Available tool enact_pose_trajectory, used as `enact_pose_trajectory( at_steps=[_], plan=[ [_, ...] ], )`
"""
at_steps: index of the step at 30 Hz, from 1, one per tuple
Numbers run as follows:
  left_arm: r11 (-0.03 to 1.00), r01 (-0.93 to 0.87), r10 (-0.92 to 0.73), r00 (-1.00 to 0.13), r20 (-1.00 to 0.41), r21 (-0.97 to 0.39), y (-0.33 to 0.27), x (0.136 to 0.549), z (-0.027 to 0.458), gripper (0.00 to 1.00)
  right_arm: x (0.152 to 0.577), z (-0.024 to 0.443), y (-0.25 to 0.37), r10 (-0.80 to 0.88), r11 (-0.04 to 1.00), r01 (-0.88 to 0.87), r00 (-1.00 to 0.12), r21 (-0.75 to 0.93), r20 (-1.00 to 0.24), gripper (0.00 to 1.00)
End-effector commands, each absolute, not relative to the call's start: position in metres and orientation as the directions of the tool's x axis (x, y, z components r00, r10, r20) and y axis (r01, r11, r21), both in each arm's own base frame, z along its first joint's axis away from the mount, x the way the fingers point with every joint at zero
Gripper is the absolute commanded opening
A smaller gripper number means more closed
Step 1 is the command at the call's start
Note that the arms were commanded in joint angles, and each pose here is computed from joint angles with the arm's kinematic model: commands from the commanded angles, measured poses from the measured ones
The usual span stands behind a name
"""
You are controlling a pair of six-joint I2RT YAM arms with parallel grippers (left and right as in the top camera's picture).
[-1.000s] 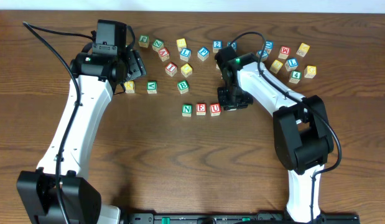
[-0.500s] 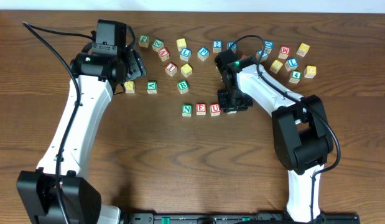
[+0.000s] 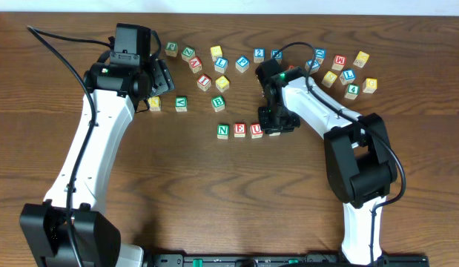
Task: Spell out NEURIPS
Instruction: 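Carry the R block and lower it right of the U block, then open the right gripper and lift it back toward the pile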
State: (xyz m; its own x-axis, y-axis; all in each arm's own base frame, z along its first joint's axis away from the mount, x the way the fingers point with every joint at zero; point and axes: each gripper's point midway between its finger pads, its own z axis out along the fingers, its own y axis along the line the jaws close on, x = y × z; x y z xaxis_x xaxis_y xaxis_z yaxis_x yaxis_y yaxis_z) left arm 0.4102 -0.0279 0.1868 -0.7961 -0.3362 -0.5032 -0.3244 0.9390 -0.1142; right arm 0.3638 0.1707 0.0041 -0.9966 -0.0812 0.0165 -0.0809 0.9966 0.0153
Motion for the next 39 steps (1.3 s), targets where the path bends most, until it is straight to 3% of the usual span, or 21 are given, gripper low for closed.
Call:
enact_pose_trajectory(
  at_steps=[1,18,35,39],
  plan=[
    [0.941,-0.322,-0.332,-0.803,-0.496,-0.108,-0.027,0.412,0.182,0.81,0.357,0.002,0.18,-0.077,0.997,-0.077,-0.997,0.027,0.031,0.31],
    [0.941,-0.322,-0.332,-0.803,-0.496,-0.108,-0.027,0.412,0.182,0.81,0.358,0.002,0.178,0.01,1.0,0.011,-1.0,0.017,0.029,0.36],
    [0.941,-0.322,-0.332,-0.803,-0.496,-0.108,-0.027,0.412,0.182,0.82,0.367,0.013,0.175,-0.088,0.996,-0.087,-0.996,0.027,0.011,0.37],
    [0.941,-0.322,-0.332,-0.803,-0.496,-0.108,-0.027,0.412,0.182,0.81,0.373,0.031,0.178,-0.115,0.993,-0.115,-0.993,0.032,-0.002,0.42]
  ],
)
